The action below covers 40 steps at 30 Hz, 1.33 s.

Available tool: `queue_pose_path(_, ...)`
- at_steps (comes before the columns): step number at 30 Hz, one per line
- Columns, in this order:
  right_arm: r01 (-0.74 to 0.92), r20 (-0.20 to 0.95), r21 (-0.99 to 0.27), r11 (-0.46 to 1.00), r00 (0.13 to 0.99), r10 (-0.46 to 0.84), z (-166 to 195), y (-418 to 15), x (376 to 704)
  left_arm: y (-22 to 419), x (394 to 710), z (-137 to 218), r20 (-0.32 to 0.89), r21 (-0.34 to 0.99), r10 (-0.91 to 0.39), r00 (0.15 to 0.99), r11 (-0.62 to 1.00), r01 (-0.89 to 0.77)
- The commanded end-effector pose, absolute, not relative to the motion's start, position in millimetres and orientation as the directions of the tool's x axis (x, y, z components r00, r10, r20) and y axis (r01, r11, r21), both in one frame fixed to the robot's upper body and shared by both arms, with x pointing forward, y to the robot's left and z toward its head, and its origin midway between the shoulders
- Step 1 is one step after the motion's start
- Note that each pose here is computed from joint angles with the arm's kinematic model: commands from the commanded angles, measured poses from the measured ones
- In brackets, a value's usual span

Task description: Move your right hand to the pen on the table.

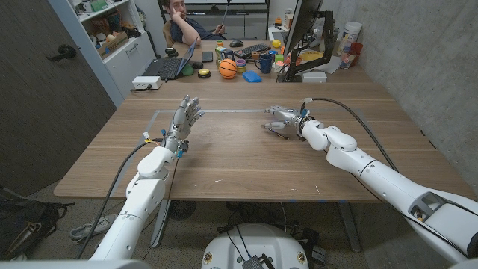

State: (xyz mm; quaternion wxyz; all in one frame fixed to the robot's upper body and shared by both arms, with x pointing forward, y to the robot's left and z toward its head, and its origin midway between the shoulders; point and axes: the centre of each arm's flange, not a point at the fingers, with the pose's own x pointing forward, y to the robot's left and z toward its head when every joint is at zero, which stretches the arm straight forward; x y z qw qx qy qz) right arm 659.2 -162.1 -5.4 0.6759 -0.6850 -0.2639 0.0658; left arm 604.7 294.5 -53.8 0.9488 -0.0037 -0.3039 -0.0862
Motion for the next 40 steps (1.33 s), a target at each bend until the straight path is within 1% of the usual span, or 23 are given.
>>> queue_pose_path(1, 0.257, 0.254, -0.965, 0.056, 0.856, 0.45, -9, -163, 661, 293, 606, -54, 0.57, 0.045, -0.164, 0.805, 0.985, 0.169)
queue_pose_path(40, 0.239, 0.252, -0.967, 0.087, 0.856, 0.451, -2, -159, 672, 300, 627, -51, 0.556, 0.036, -0.176, 0.813, 0.982, 0.188)
